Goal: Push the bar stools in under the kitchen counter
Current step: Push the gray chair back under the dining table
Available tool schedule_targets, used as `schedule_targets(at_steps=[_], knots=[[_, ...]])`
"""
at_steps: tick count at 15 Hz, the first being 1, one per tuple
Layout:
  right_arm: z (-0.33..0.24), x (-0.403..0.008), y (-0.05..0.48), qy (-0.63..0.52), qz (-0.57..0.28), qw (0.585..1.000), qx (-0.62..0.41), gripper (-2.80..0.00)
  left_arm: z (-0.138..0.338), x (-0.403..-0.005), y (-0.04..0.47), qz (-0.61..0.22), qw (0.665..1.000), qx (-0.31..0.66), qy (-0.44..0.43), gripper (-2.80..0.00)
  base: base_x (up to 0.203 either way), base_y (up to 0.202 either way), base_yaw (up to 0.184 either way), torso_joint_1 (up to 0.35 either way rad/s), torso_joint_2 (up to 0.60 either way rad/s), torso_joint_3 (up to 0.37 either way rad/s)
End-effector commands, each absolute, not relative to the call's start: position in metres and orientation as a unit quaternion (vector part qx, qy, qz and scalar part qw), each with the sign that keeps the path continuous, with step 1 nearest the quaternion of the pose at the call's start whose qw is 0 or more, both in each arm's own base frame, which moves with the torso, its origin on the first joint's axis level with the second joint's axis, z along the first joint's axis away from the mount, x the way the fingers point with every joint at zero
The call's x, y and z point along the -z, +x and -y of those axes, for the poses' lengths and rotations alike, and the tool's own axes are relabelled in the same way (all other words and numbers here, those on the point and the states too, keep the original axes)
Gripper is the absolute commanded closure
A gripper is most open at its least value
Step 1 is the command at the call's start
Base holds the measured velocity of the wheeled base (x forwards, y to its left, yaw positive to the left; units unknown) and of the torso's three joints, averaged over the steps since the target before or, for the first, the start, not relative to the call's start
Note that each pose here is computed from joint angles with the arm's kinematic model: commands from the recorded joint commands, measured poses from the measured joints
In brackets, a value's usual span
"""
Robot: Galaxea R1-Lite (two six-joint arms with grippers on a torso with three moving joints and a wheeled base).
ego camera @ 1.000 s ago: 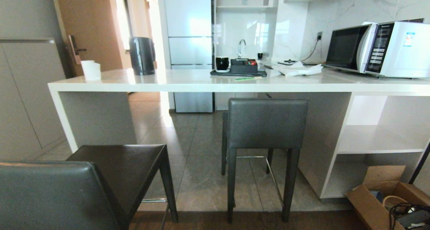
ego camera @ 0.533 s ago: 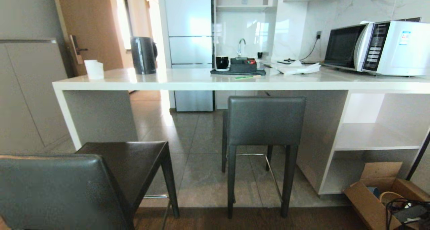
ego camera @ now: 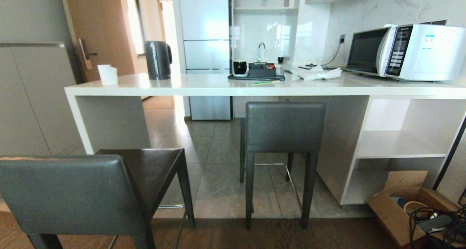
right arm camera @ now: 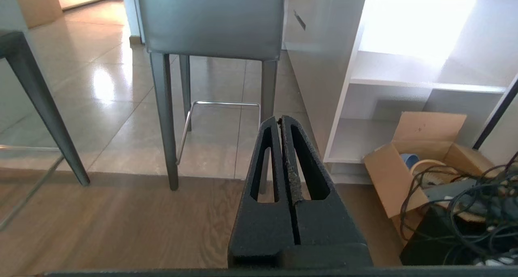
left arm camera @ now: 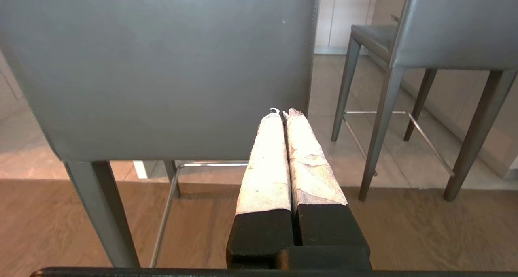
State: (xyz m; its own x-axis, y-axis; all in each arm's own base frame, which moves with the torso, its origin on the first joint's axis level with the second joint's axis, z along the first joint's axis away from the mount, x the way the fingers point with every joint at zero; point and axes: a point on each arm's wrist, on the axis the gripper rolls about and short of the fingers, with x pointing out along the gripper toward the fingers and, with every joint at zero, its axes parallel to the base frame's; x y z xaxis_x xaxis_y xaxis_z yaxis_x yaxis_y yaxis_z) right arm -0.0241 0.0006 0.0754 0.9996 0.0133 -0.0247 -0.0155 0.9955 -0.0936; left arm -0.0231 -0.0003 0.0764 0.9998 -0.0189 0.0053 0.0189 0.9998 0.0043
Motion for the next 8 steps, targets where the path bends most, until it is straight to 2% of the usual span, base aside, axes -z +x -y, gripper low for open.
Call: schedule_targets(at_steps=[1, 2, 8], knots=[[-0.0006, -0.0755, -0.0240, -0.047, -0.013, 0.999, -0.008, 0.00, 0.0003, -0.0765, -0.0230, 0.002, 1.000, 0.009, 0.002, 0.00, 0.002, 0.057, 0.003, 0.005, 0.01, 0.002], [-0.0006, -0.0755, -0.0240, -0.047, -0.013, 0.999, -0.008, 0.00, 0.0003, -0.0765, -0.0230, 0.002, 1.000, 0.009, 0.002, 0.00, 0.001, 0.119, 0.001, -0.002, 0.00, 0.002], [-0.0006, -0.0755, -0.0240, -0.047, -0.013, 0.999, -0.007, 0.00, 0.0003, -0.0765, -0.0230, 0.002, 1.000, 0.009, 0.003, 0.00, 0.000, 0.197, -0.001, 0.004, 0.00, 0.001]])
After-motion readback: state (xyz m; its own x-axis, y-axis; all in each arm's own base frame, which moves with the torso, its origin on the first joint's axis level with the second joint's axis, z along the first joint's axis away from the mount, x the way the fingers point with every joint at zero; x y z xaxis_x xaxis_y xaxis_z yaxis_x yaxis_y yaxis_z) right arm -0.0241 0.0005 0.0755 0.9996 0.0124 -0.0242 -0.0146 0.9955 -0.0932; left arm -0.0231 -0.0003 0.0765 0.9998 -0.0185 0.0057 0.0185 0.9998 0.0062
